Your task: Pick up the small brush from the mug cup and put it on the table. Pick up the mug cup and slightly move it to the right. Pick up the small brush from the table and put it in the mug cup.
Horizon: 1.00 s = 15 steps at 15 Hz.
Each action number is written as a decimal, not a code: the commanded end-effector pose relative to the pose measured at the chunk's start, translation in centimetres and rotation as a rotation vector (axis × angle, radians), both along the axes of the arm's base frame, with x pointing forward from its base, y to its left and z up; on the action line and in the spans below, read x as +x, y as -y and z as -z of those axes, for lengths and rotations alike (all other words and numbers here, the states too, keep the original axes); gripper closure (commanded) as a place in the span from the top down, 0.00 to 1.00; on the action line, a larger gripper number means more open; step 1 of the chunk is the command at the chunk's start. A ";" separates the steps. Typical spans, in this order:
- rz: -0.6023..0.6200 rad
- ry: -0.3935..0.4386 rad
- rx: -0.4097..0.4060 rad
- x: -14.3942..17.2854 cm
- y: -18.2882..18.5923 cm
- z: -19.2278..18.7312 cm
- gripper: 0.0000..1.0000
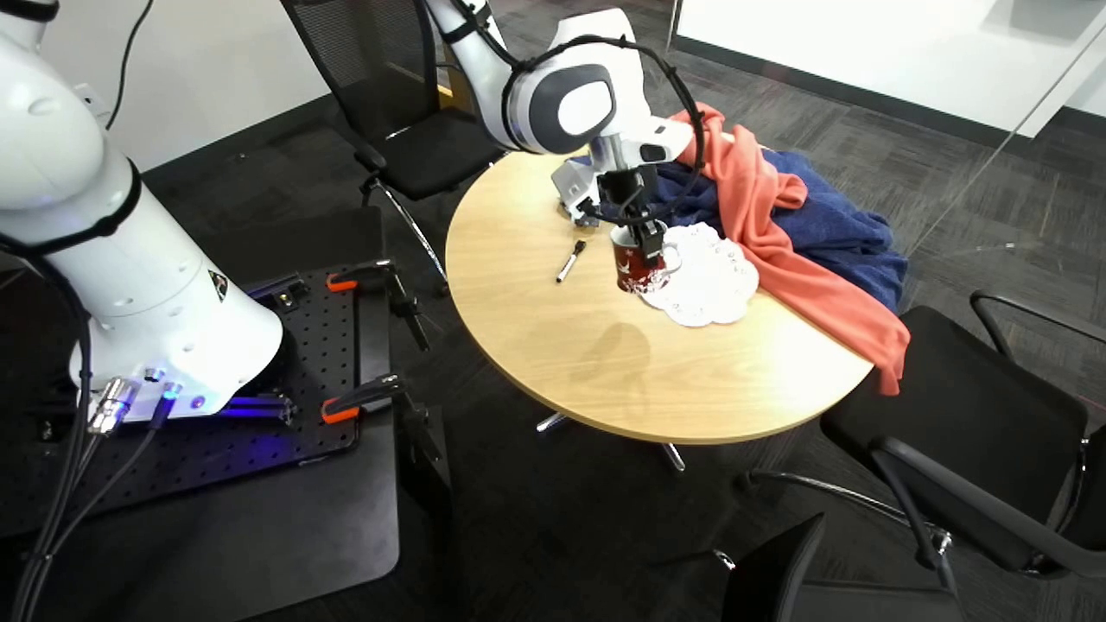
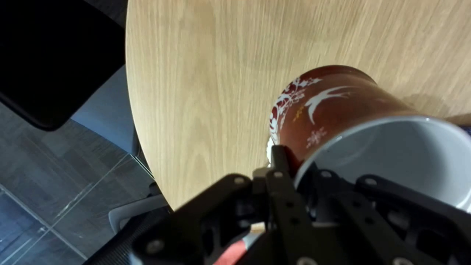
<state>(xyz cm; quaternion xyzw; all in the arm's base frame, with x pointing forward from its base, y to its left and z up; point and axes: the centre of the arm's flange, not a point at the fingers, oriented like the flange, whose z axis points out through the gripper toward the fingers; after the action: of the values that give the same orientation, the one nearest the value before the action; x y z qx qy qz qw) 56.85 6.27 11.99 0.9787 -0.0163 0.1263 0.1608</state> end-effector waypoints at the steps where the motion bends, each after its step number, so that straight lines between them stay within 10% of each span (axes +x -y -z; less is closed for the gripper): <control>1: 0.076 -0.015 0.024 0.5 1.5 0.5 0.02; 15: 0.148 -0.061 0.062 -0.6 3.6 5.0 0.02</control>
<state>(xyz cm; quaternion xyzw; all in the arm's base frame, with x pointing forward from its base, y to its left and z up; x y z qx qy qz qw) 55.53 2.59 6.74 0.9834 -0.0685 0.0789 0.1482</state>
